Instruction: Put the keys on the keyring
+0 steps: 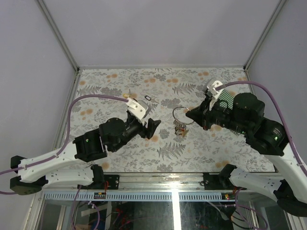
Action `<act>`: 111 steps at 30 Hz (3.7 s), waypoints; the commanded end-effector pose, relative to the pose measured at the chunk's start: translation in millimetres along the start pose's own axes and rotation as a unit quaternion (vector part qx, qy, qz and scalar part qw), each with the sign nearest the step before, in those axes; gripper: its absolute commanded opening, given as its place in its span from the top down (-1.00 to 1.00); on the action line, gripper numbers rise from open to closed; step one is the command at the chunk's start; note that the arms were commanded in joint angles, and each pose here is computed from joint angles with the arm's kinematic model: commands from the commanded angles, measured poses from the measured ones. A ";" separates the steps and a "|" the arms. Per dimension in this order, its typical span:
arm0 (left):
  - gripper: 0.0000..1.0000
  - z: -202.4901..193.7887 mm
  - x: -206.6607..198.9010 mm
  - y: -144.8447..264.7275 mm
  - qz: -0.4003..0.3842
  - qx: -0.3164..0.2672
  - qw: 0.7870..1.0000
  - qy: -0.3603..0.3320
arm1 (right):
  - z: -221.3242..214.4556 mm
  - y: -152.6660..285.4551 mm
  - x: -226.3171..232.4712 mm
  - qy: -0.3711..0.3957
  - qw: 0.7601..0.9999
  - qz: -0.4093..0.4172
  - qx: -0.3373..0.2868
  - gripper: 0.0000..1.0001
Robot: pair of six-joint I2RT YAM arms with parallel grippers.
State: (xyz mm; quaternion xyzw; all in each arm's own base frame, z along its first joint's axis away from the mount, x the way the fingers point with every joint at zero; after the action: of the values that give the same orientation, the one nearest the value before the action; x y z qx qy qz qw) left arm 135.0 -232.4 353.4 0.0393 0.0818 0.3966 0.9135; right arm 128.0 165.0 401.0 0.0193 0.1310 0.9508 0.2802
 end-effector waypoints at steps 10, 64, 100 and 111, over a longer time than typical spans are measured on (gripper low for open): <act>-0.23 29.5 -13.4 -7.1 -0.045 -0.133 0.990 -0.005 | 46.6 15.8 -5.0 -0.029 0.999 -0.031 -0.024 1.00; -0.10 27.0 -34.8 -35.5 -0.061 -0.121 0.990 -0.023 | 56.4 15.1 1.3 -0.048 0.997 -0.009 -0.058 1.00; 0.15 32.1 -37.7 -39.9 -0.063 -0.127 0.989 -0.037 | 53.6 8.5 4.7 -0.057 0.997 0.007 -0.055 1.00; 0.12 35.5 -40.0 -41.0 -0.069 -0.135 0.988 -0.037 | 50.7 8.1 4.9 -0.058 0.997 0.008 -0.052 1.00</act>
State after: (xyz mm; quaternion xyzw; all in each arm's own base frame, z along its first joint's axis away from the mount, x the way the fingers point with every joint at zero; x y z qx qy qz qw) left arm 145.4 -286.9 356.2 -0.0151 -0.0001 0.3435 0.9390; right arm 127.6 171.3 431.5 0.0785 0.1137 0.9470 0.2900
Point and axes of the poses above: each gripper's point midway between its finger pads, its own y axis back along the fingers, its own x axis along the line the jaws close on, z = x × y, the point moved 6 cm from there along y, back along the fingers, and after that the axes turned 7 degrees about y, right-handed, at the moved point
